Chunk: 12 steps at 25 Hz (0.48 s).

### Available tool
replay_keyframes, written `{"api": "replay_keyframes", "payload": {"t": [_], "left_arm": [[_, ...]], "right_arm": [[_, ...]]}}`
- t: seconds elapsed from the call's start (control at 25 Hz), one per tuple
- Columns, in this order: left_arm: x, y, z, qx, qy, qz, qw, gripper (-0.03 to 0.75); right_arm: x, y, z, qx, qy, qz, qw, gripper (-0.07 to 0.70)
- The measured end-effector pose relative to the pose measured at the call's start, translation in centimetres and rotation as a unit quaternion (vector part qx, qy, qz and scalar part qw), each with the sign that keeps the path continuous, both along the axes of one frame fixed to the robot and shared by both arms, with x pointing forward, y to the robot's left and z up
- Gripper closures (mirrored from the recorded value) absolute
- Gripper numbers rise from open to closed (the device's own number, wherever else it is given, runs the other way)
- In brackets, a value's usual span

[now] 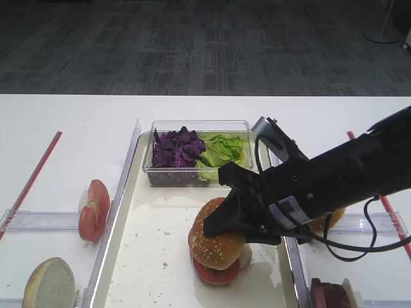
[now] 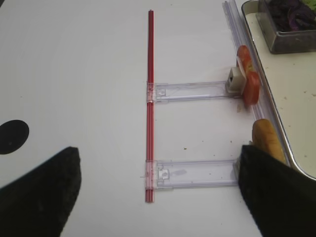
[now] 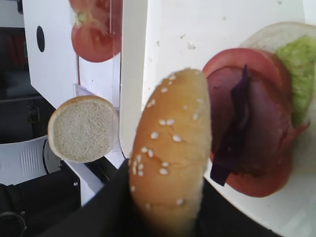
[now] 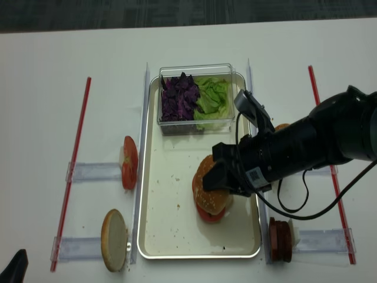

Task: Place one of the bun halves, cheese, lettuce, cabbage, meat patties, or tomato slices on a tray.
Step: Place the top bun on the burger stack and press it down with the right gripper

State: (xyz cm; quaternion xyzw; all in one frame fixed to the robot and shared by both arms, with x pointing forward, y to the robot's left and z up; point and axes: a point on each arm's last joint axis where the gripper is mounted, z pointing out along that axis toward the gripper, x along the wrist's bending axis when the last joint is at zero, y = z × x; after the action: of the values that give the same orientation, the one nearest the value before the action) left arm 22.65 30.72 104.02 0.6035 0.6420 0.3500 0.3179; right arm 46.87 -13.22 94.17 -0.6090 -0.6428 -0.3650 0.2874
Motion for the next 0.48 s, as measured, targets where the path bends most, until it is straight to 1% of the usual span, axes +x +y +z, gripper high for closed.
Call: {"api": "replay_keyframes", "payload": {"t": [0.12, 0.48], "left_arm": [[0.0, 0.0, 0.0, 0.0, 0.0, 0.0, 1.0, 0.118], [0.0, 0.0, 0.0, 0.0, 0.0, 0.0, 1.0, 0.118]], "right_arm": [[0.08, 0.04, -0.25, 0.0, -0.001, 0.001, 1.0, 0.384], [0.35, 0.15, -0.03, 0.014, -0.013, -0.008, 0.9998, 0.384]]}}
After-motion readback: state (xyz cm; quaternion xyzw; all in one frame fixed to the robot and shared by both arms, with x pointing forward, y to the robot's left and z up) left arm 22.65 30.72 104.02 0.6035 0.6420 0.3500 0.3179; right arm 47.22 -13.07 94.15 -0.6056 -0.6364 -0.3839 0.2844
